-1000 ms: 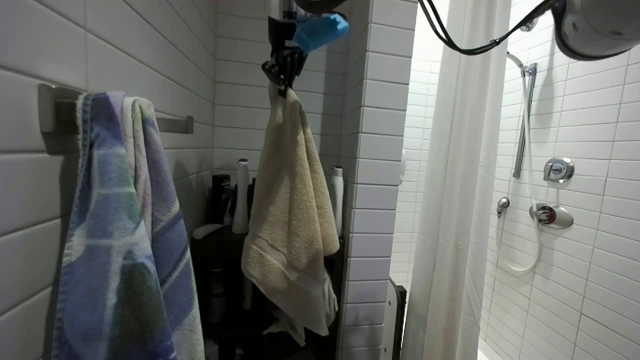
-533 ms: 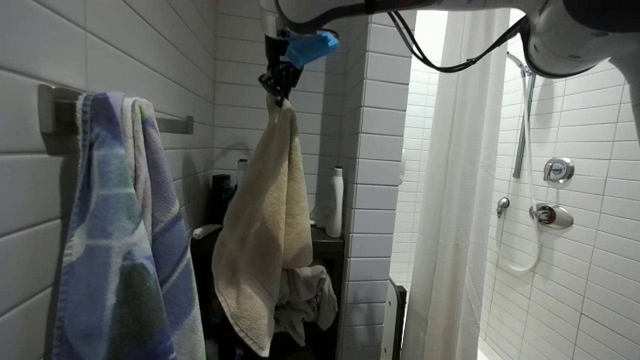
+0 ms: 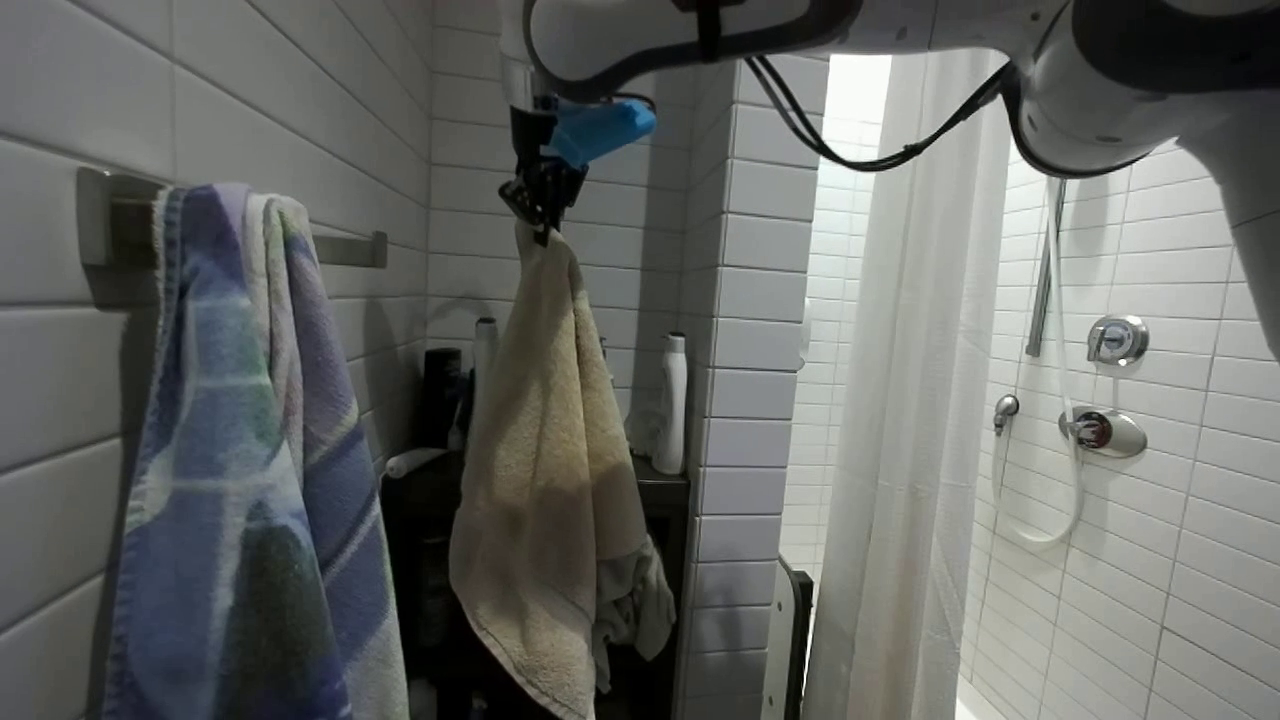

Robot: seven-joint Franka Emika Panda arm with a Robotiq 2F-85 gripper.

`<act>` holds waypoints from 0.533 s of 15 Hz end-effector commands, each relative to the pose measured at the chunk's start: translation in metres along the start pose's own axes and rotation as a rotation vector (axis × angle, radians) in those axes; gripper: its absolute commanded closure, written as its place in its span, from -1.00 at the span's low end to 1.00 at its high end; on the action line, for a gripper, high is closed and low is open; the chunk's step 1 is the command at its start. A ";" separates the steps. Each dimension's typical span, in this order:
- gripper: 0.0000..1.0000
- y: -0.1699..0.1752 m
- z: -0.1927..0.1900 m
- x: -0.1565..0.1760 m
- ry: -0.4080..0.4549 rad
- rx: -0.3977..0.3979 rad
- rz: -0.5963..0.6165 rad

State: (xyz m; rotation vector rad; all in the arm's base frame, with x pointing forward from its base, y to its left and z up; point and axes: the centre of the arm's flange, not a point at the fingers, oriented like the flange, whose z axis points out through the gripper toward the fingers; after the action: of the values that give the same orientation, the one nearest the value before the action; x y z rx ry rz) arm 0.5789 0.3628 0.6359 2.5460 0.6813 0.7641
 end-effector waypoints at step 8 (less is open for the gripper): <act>0.93 -0.015 -0.001 0.000 -0.004 0.107 -0.005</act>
State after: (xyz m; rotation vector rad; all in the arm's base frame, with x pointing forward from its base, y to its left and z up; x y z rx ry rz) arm 0.5772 0.3764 0.6052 2.6314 0.7269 0.6730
